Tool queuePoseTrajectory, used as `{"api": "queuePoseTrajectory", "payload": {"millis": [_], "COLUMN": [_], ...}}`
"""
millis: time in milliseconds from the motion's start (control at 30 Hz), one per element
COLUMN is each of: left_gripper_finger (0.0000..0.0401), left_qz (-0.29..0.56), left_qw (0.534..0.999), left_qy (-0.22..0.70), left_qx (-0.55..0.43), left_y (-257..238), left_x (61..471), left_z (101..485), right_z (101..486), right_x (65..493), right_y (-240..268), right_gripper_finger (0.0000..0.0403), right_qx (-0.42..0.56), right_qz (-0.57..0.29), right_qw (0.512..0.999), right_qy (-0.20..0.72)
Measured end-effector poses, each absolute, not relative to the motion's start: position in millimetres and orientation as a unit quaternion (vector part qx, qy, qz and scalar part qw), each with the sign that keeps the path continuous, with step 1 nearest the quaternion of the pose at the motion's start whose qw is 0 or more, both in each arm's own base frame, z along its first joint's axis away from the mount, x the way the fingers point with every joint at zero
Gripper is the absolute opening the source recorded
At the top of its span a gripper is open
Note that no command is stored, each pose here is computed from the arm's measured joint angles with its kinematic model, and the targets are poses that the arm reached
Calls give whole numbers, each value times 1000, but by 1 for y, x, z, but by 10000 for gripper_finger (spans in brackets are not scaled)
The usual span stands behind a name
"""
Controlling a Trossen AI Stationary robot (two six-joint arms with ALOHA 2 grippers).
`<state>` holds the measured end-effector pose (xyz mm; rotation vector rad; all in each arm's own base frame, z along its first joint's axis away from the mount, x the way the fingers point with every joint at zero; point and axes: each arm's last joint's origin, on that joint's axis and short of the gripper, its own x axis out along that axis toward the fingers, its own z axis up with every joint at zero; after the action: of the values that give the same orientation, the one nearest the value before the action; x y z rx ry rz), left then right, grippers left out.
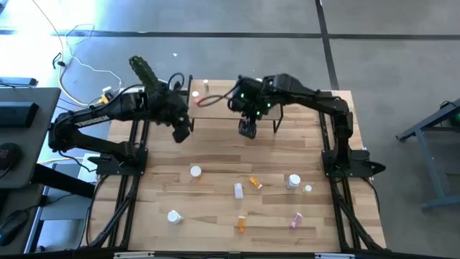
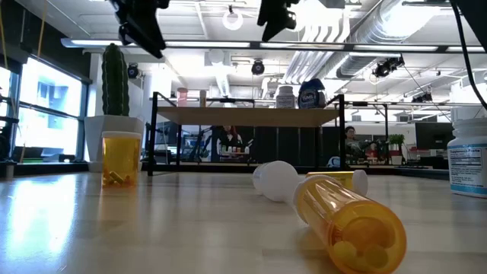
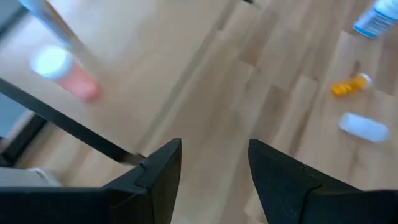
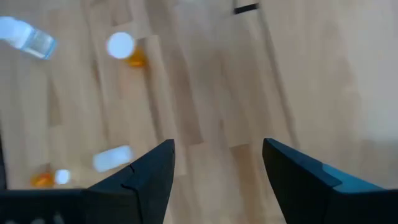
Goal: Pick and place medicine bottles onto shelf by color
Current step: Put the right blue pill bottle on the shelf
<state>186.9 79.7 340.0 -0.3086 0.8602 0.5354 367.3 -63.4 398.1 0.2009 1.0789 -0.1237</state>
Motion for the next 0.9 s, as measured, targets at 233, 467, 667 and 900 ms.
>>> {"api": "queuePoseTrajectory", "payload": {"millis": [233,467,667,900], "left_gripper_finger": [174,174,174,174], "left_qz": [215,177,161,145], "left_qw": [875,886,889,886], "left_qy": [407,404,412,426], "left_qx": [-153,-144,-123,-113], "left_y": [48,26,15,8], "left_x": [174,167,166,167], "left_z": [329,325,319,311], "right_z": [396,393,389,375], "right_x": [374,369,357,353], "right_y": [-19,17,46,72], "right_gripper_finger": [234,234,234,234], "right_qx": [85,116,104,98], "right_qz": [-20,-20,-87,-132], "right_qw": [852,831,806,791], "right_qy": [516,543,577,589]}}
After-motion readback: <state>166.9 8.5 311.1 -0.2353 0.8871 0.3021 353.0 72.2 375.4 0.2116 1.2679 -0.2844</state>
